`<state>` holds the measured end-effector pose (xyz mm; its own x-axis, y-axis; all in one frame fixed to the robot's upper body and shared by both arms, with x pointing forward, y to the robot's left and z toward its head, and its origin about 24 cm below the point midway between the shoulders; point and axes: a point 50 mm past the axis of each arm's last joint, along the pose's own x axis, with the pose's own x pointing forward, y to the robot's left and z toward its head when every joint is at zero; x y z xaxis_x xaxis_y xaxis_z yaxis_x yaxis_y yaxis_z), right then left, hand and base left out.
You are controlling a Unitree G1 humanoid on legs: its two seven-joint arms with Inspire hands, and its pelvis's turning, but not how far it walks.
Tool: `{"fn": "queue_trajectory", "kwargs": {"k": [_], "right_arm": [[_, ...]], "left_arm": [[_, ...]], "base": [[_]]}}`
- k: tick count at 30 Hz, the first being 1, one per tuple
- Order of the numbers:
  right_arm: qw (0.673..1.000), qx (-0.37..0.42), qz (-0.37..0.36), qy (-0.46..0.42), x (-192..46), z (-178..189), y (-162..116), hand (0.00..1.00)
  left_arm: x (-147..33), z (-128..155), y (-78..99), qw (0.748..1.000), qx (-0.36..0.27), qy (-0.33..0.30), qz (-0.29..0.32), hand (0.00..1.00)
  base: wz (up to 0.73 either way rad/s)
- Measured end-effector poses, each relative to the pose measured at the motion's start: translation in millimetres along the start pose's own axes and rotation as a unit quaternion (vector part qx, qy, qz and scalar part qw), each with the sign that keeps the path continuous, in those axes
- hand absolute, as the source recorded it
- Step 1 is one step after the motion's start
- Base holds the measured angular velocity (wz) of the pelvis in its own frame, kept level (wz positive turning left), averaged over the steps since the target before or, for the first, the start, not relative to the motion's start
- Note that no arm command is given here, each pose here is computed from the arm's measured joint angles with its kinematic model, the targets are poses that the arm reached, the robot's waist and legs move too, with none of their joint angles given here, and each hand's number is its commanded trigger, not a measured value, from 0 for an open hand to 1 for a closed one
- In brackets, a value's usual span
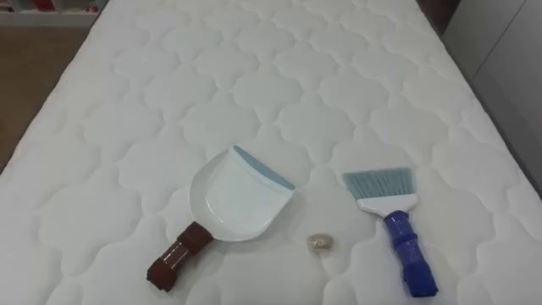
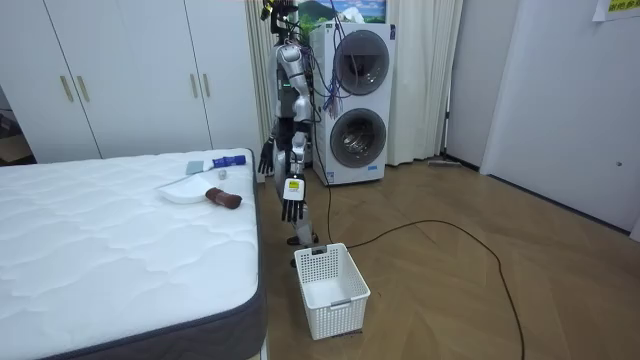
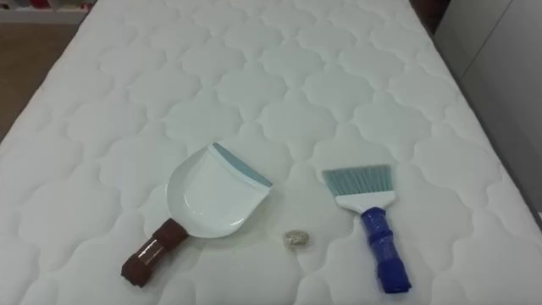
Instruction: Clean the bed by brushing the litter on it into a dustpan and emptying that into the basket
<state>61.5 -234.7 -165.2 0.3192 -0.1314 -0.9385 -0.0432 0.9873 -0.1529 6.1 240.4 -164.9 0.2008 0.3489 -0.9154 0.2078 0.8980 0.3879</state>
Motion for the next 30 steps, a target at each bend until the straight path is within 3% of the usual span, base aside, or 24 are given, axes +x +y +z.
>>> {"fn": "queue_trajectory", "kwargs": {"k": [11, 15, 20, 22, 30], "right_arm": [[1.0, 0.001, 0.0, 0.0, -0.1, -0.4, 0.4, 0.0], [1.0, 0.002, -0.005, -0.005, -0.1, -0.6, 3.2, 0.0], [1.0, 0.0, -0.022, -0.01, -0.1, -0.2, 1.5, 0.0], [1.0, -0.001, -0.026, -0.014, -0.3, 0.2, 1.2, 0.0], [0.999, -0.006, -0.031, -0.02, -2.2, -3.8, -1.7, 0.0]], "left_arm": [[0.6, 2.2, 2.0, 1.0, 0.003, -0.003, 0.006, 0.0], [1.4, 13.7, 11.8, 0.998, -0.014, -0.028, 0.051, 0.0], [-3.9, 56.3, 37.3, 0.98, -0.056, -0.129, 0.143, 0.0], [-11.7, 85.7, 49.7, 0.959, -0.074, -0.203, 0.181, 0.0], [-42.0, 142.9, 69.2, 0.895, -0.102, -0.349, 0.259, 0.0]], "base": [[0.0], [0.0], [0.0], [0.0], [0.0]]}}
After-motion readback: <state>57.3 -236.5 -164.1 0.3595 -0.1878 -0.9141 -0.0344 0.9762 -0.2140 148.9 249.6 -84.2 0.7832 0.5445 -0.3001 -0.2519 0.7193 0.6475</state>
